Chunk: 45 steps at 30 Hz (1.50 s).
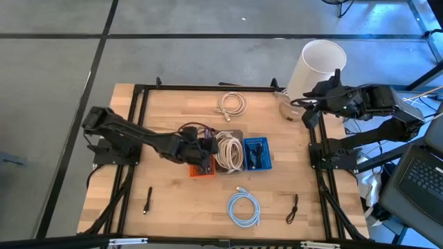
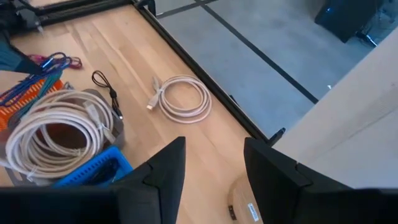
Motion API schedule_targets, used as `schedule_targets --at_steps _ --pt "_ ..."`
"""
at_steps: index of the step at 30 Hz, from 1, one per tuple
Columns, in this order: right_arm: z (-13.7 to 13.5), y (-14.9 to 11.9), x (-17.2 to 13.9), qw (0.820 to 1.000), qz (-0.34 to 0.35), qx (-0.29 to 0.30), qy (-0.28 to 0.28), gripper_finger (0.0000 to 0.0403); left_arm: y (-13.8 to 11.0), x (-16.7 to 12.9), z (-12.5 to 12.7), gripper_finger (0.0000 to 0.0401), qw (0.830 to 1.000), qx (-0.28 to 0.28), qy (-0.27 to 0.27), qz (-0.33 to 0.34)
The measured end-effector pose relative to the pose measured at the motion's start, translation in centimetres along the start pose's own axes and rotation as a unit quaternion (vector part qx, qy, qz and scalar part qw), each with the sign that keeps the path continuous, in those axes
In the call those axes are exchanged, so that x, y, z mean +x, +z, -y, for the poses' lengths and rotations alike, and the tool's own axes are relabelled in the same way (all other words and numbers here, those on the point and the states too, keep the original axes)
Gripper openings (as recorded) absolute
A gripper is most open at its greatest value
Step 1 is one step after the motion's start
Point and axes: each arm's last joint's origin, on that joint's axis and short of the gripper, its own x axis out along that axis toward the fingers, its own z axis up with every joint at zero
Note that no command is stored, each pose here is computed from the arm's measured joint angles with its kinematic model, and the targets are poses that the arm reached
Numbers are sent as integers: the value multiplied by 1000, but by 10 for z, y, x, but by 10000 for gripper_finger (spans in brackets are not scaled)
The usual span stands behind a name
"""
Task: Pick & Place USB Port
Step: Put the black and violet charger cable into the orange bin
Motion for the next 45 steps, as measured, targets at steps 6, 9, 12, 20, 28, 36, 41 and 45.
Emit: schedule_targets --at_steps 6,9,12,20,28,36,41,45 --pt "0 -1 0 1000 -5 -10 -2 165 -26 16 -6 3 999 -14 34 -25" --pt "1 -2 0 1000 -8 -12 -3 165 -38 18 -20 3 998 -32 48 -29" --pt "1 -2 0 1000 -8 -12 -3 165 -50 16 -37 3 996 -56 60 -30" --pt "1 -2 0 1000 -9 -12 -3 165 -58 15 -51 3 996 -56 61 -26" --pt "1 -2 0 1000 -9 -12 -3 165 -44 28 -48 3 997 9 77 -12" --pt "1 -2 0 1000 -8 -10 -3 165 -35 36 -45 16 996 29 79 -4" --pt "1 -2 0 1000 -8 -10 -3 165 -38 37 -39 62 998 30 55 -19" --pt "1 -2 0 1000 -8 -10 -3 165 -37 35 -38 105 998 28 52 -34"
